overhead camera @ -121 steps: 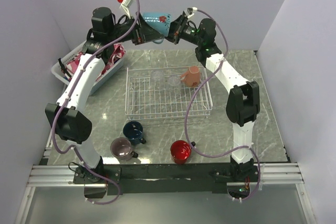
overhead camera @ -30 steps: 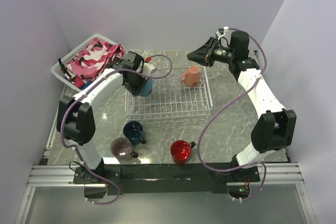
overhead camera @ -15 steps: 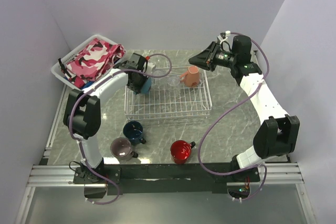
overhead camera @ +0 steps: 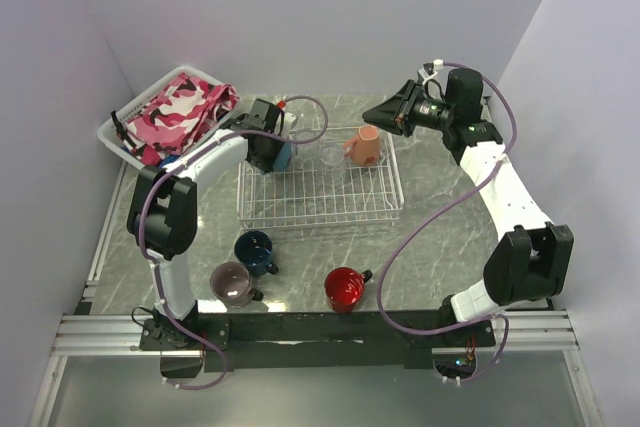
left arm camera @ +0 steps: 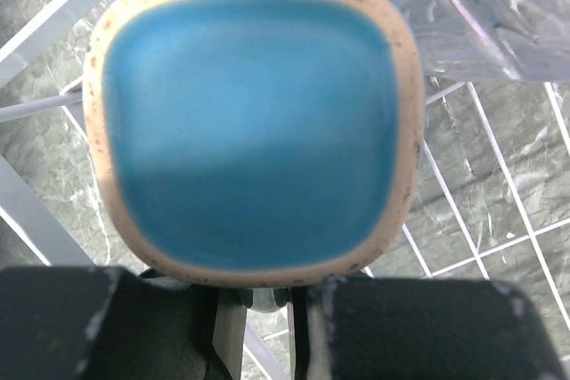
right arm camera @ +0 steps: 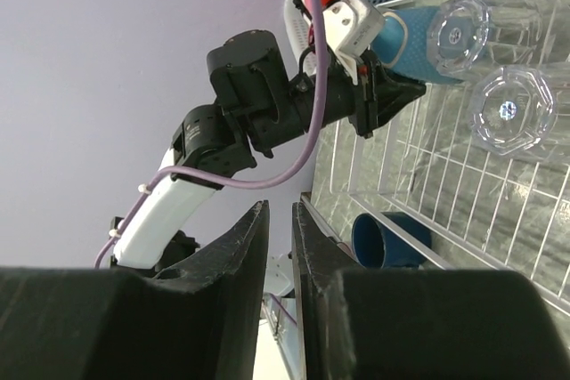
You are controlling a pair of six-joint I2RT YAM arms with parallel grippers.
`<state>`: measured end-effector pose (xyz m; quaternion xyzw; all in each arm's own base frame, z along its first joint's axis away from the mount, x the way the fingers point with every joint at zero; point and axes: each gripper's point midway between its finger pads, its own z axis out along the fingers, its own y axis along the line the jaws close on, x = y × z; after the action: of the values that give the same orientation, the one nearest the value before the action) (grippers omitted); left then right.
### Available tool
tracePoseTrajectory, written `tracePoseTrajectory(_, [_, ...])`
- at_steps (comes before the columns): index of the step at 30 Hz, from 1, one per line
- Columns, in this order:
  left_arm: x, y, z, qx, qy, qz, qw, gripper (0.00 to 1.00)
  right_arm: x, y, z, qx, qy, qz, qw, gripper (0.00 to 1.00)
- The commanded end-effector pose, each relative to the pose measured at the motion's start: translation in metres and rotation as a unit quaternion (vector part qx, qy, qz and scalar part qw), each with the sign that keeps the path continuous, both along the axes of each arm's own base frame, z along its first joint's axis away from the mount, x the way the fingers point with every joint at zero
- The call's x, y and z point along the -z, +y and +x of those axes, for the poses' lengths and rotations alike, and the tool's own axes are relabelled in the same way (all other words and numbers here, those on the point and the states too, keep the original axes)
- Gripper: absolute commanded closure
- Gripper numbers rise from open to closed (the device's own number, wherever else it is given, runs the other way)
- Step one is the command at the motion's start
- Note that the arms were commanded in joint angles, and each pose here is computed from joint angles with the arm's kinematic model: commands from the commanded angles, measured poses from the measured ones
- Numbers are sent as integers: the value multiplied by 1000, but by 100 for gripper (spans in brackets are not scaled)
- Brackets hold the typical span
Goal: Load the cups into the dish rack
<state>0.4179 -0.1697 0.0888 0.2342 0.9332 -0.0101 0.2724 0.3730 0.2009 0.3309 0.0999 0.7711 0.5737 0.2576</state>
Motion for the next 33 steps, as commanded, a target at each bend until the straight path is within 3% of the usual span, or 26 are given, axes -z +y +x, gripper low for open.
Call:
tracePoseTrajectory(1, [24,14,-22,2,54,34,998,75,-15,-5,-10,0,-30,1,1000,75])
tracePoseTrajectory(2, [24,15,-23,3,57,35,998,58,-15,-5,-10,1,-29,1,1000,75])
tracePoseTrajectory(3, [24,16,-24,3,57,36,998,54,-16,-5,-9,2,-30,2,1000,75])
tracePoseTrajectory(8, [24,18,-24,-2,56,40,998,36,-19,-5,-9,1,-33,4,999,75])
tracePoseTrajectory(14, [2,10,-16,-4,45,12,999,22,-18,-5,-9,0,-34,1,999,75])
tracePoseTrajectory(18, [-40,-4,-1,0,21,-27,999,20,-15,-6,-8,4,-37,-13,999,75])
tracePoseTrajectory(22, [-114,-30,8,39,-25,-105,993,19,-1,-11,-16,10,-25,-52,998,73])
tracePoseTrajectory(27, [-193,-43,-7,78,-82,-190,975,17,30,-14,-35,-5,-16,-161,987,67])
tracePoseTrajectory(28, [-206,-43,-11,83,-90,-199,972,16,41,-18,-41,-2,5,-190,982,66])
tracePoseTrajectory(33, [-253,-17,-25,73,-124,-240,960,16,60,3,-69,-55,-20,-315,947,52])
